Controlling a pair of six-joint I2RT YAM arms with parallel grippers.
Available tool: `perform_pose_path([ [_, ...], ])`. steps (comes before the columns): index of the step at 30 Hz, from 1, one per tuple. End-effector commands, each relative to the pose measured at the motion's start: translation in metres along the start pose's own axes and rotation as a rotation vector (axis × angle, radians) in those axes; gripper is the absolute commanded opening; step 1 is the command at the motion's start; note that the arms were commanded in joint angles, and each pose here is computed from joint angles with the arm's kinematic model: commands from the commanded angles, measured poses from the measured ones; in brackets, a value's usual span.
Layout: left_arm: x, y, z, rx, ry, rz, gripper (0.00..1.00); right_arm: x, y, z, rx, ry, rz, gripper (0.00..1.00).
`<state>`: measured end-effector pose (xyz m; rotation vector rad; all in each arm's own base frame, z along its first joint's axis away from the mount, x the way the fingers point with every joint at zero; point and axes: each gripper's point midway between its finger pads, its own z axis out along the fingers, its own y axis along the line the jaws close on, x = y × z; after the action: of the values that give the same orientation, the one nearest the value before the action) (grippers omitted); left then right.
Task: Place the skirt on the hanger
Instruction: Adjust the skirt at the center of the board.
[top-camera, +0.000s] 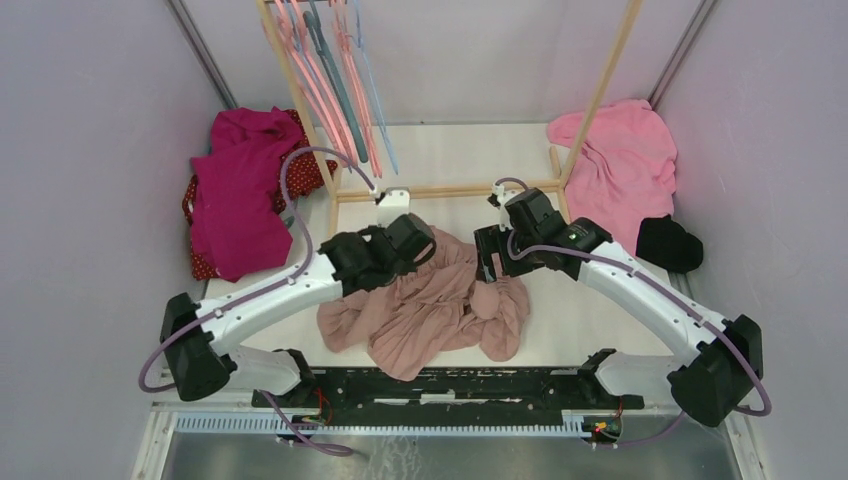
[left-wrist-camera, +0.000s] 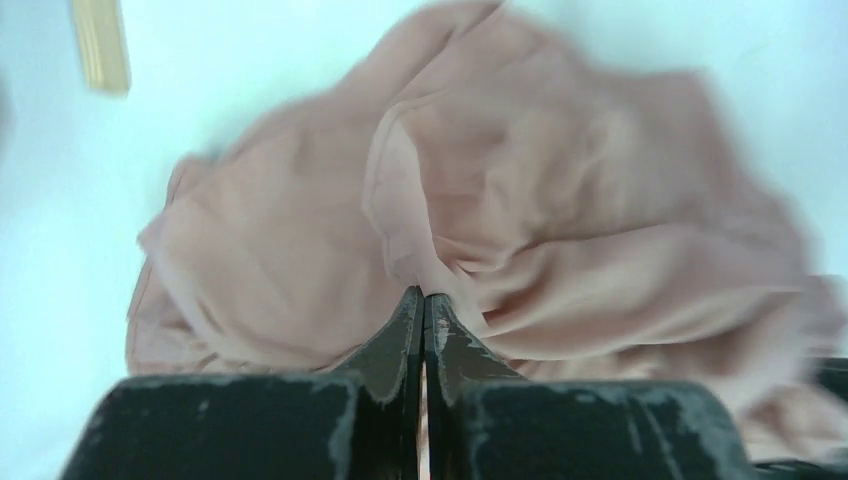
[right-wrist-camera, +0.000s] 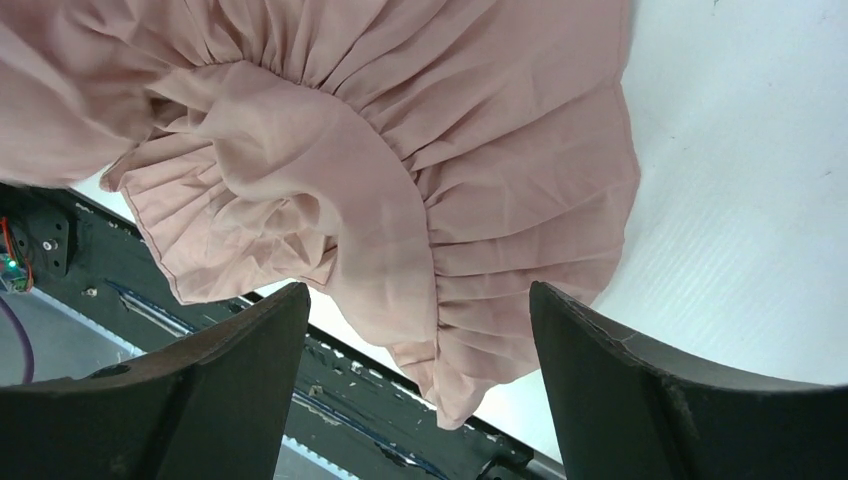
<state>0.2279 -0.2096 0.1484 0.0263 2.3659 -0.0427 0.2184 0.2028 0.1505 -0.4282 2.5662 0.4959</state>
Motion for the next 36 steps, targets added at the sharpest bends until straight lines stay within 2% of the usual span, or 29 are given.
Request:
perform_pose_path([
  [1,-0.074,-0.024,-0.056,0.151,-0.123,-0.011,0.03,-0.024,0.010,-0.025,-0.028,-0.099,-0.026,0.87],
  [6,-0.116,-0.057,-0.091,0.300,-0.164,-0.008,0.03,-0.029,0.013,-0.034,-0.038,-0.116,-0.038,0.86],
  [13,-0.156,-0.094,-0.116,0.422,-0.207,0.016,0.03,-0.029,0.009,-0.043,-0.013,-0.132,-0.042,0.85],
  [20,-0.249,-0.137,-0.156,0.504,-0.341,0.052,0.03,-0.037,-0.005,-0.069,0.070,-0.201,-0.029,0.82],
  [22,-0.286,-0.136,-0.178,0.586,-0.409,0.005,0.03,-0.040,-0.013,-0.075,0.114,-0.213,-0.020,0.80],
  [24,-0.297,-0.130,-0.167,0.633,-0.384,-0.035,0.03,-0.044,-0.017,-0.078,0.128,-0.220,-0.008,0.80],
  [27,-0.287,-0.117,-0.154,0.608,-0.367,-0.046,0.03,-0.051,-0.023,-0.082,0.138,-0.237,0.007,0.79],
  [30,-0.254,-0.100,-0.150,0.585,-0.333,-0.048,0.03,-0.057,-0.030,-0.083,0.147,-0.252,0.023,0.78],
  [33,-0.201,-0.080,-0.152,0.563,-0.320,-0.058,0.03,-0.062,-0.037,-0.082,0.154,-0.260,0.040,0.76],
  [36,-0.122,-0.062,-0.123,0.503,-0.214,-0.049,0.03,-0.067,-0.046,-0.075,0.146,-0.254,0.072,0.74],
])
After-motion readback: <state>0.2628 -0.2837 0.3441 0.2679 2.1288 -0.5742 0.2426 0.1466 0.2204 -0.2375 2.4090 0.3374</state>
